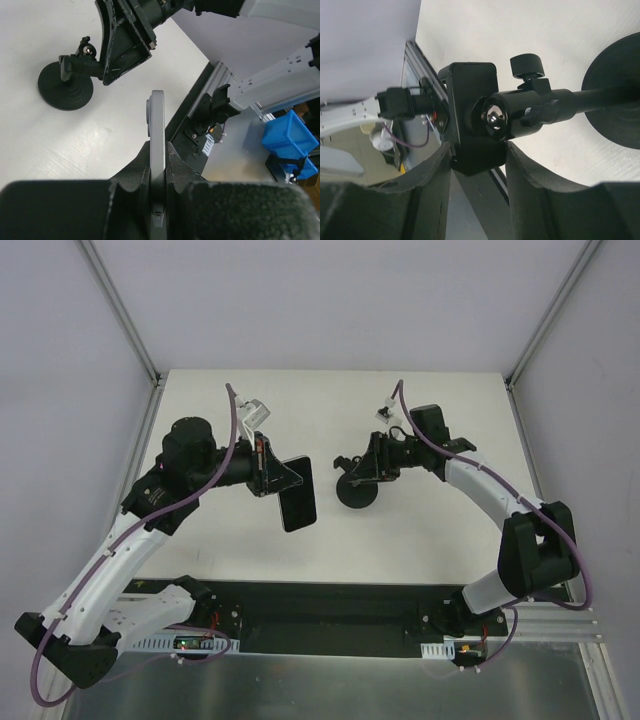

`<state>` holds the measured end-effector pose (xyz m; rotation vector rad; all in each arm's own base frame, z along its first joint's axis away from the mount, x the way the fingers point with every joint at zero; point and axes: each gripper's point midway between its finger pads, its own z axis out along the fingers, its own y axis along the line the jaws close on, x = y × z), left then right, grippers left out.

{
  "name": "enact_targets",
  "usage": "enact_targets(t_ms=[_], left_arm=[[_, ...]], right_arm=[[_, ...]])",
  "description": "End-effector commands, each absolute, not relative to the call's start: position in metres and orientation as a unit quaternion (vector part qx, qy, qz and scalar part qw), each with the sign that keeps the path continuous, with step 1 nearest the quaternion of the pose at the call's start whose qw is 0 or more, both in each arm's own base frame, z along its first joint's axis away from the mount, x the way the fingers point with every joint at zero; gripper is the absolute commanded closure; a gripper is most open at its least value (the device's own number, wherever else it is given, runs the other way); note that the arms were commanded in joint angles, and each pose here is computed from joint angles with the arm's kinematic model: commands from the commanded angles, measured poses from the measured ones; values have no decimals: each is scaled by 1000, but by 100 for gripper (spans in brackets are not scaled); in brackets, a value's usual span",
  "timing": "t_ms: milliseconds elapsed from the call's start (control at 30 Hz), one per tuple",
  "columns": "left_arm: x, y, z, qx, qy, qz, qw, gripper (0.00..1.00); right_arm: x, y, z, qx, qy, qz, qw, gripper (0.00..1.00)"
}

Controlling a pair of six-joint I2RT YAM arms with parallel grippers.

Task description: Place the phone on the phone stand

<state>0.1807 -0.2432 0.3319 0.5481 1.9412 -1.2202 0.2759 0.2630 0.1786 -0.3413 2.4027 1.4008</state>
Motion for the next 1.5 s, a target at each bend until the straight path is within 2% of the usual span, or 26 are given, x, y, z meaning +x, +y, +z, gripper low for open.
enact_targets(t_ms=[0, 400, 667, 733, 800, 933, 1033, 1067, 1133, 1167, 1300, 1333, 1467], left_arm=[[153, -249, 373, 270, 696, -532, 399, 100], [158, -264, 406, 289, 678, -555, 387, 100], [167, -274, 389, 295, 687, -543, 383, 100], [169, -275, 385, 295, 690, -540, 381, 100], [171, -276, 381, 293, 694, -537, 381, 100], [173, -275, 374, 288, 701, -531, 380, 100], [171, -274, 370, 287, 703, -529, 379, 100], [171, -273, 369, 286, 703, -528, 379, 100], [171, -271, 368, 283, 704, -525, 386, 100], [172, -271, 368, 282, 705, -523, 388, 100], [171, -263, 373, 273, 701, -513, 413, 100], [174, -260, 372, 265, 703, -506, 423, 100], [176, -248, 376, 249, 700, -485, 460, 100]], right_arm=[[228, 258, 200, -214, 816, 523, 123, 99], [171, 293, 228, -299, 762, 571, 69, 99], [177, 293, 204, -295, 765, 570, 44, 99], [183, 293, 201, -297, 774, 557, 52, 96], [186, 293, 193, -288, 786, 545, 45, 85], [191, 292, 183, -276, 802, 527, 45, 71], [189, 291, 194, -274, 799, 530, 69, 52], [191, 291, 195, -269, 802, 527, 80, 42], [191, 288, 197, -263, 809, 518, 94, 31], [194, 286, 200, -259, 816, 505, 114, 22], [186, 287, 208, -255, 824, 484, 148, 10], [190, 283, 211, -251, 832, 461, 180, 7], [191, 268, 205, -230, 869, 365, 242, 4]])
